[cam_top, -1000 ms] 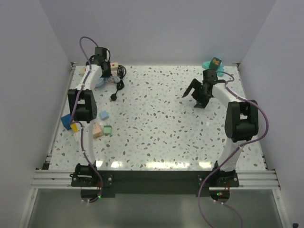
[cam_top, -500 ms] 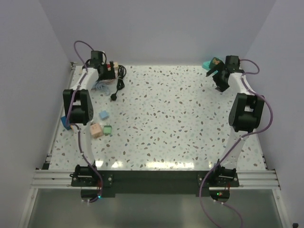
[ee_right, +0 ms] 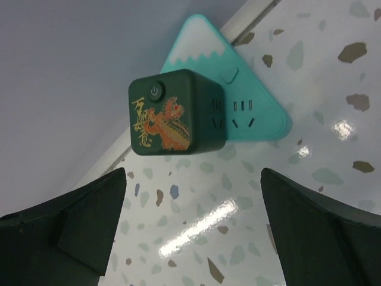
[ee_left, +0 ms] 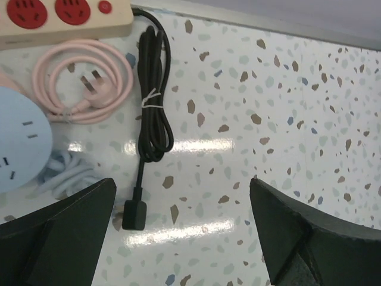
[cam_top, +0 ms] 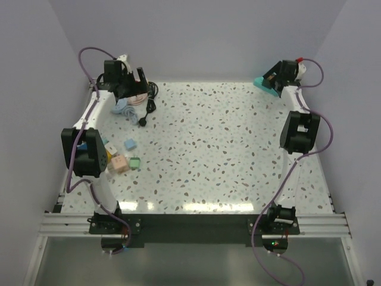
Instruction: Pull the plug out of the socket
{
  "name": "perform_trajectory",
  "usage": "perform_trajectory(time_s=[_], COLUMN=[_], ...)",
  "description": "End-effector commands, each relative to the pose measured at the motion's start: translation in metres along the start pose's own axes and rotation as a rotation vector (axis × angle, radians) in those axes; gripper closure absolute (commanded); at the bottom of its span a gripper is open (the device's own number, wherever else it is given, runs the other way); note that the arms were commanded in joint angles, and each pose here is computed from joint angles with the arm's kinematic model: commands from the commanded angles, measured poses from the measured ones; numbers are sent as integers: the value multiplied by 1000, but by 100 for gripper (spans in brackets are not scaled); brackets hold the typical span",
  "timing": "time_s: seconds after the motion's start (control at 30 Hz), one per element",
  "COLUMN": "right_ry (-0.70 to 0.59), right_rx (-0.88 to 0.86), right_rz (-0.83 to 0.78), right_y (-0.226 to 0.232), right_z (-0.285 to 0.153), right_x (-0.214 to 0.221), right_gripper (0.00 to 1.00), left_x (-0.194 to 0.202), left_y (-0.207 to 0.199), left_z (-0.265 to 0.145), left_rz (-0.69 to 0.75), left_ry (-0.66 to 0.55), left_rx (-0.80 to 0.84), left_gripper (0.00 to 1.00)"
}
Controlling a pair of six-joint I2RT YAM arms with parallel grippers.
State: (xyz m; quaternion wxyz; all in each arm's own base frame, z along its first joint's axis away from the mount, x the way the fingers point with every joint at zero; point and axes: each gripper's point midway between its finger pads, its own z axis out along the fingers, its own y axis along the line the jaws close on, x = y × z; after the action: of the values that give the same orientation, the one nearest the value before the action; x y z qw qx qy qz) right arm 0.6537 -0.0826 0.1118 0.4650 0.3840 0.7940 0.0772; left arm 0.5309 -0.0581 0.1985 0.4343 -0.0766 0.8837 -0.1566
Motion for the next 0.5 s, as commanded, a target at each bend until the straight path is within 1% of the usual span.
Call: perform_trajectory(time_s=[0.0, 0.03, 0.07, 0.1, 0.13, 0.2, 0.23, 0.37, 0.47], right_ry=[-202, -219, -211, -162, -203, -180, -196, -174, -152], right_rx=[-4, -13, -18, 18, -6, -29, -46, -64, -34], right_rz=[-82, -108, -124, -169, -180, -224, -257, -315, -342], right_y=[11, 19, 22, 8, 23, 22, 28, 25, 16], right_z=[4, 3, 7, 24, 21, 37, 37, 50, 57], right_x=[-38, -48, -47, -27, -44, -31, -37, -24, -11], right_gripper=[1, 1, 1, 1, 1, 1, 1, 1, 1], left_x=[22, 25, 29, 34, 38, 44, 47, 57, 60], left_y=[-33, -37, -41, -45, -45, -47, -47, -50, -50], left_z=[2, 3, 4, 5, 7, 10, 12, 16, 18], left_rz=[17, 18, 22, 31, 36, 39, 34, 33, 25], left_ry=[47, 55, 65, 76, 86, 103, 113, 139, 148], left_rx=[100, 108, 118, 116, 110, 104, 103, 98, 96], left_gripper=[0, 0, 0, 0, 0, 0, 0, 0, 0])
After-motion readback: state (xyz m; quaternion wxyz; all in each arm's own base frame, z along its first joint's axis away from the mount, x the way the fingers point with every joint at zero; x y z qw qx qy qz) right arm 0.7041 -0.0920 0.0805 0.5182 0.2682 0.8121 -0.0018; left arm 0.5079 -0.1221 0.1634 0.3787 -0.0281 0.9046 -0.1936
